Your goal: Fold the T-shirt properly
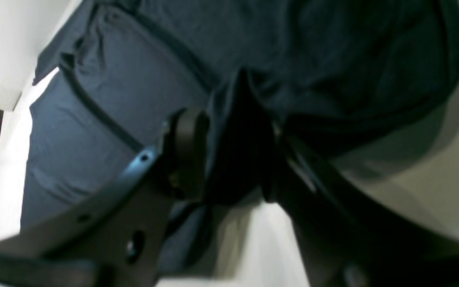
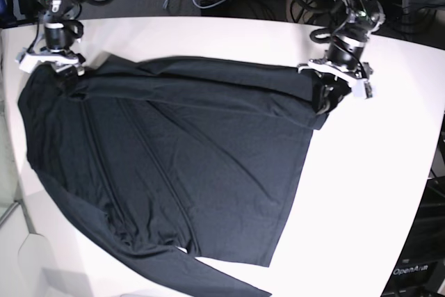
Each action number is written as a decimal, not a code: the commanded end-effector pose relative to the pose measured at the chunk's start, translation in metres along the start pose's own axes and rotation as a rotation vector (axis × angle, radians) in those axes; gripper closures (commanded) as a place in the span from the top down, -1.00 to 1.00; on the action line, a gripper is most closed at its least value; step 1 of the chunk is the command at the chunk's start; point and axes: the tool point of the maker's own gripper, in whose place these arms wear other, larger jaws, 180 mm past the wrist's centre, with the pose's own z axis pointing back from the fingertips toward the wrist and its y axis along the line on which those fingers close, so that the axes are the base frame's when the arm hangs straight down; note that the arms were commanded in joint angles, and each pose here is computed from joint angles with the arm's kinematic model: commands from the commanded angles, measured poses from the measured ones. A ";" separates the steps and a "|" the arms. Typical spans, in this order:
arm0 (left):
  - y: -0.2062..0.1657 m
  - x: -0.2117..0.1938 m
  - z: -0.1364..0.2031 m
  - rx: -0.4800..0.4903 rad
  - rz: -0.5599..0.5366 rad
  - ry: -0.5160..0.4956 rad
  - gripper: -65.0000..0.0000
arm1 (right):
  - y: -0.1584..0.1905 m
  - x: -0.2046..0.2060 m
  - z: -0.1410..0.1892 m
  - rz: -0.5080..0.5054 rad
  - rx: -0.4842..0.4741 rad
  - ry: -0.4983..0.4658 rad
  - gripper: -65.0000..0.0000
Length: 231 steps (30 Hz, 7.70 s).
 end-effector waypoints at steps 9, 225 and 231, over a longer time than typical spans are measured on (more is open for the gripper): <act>-0.005 -0.009 0.000 -0.017 -0.014 0.019 -0.56 | -0.021 0.032 0.012 0.013 -0.047 -0.109 -0.27; 0.051 0.076 -0.010 0.033 0.265 -0.147 -0.99 | -0.011 0.048 -0.012 -0.067 -0.028 -0.223 -1.00; 0.047 0.090 -0.019 0.011 0.273 -0.182 -0.99 | -0.005 0.050 -0.027 -0.096 -0.015 -0.233 -1.00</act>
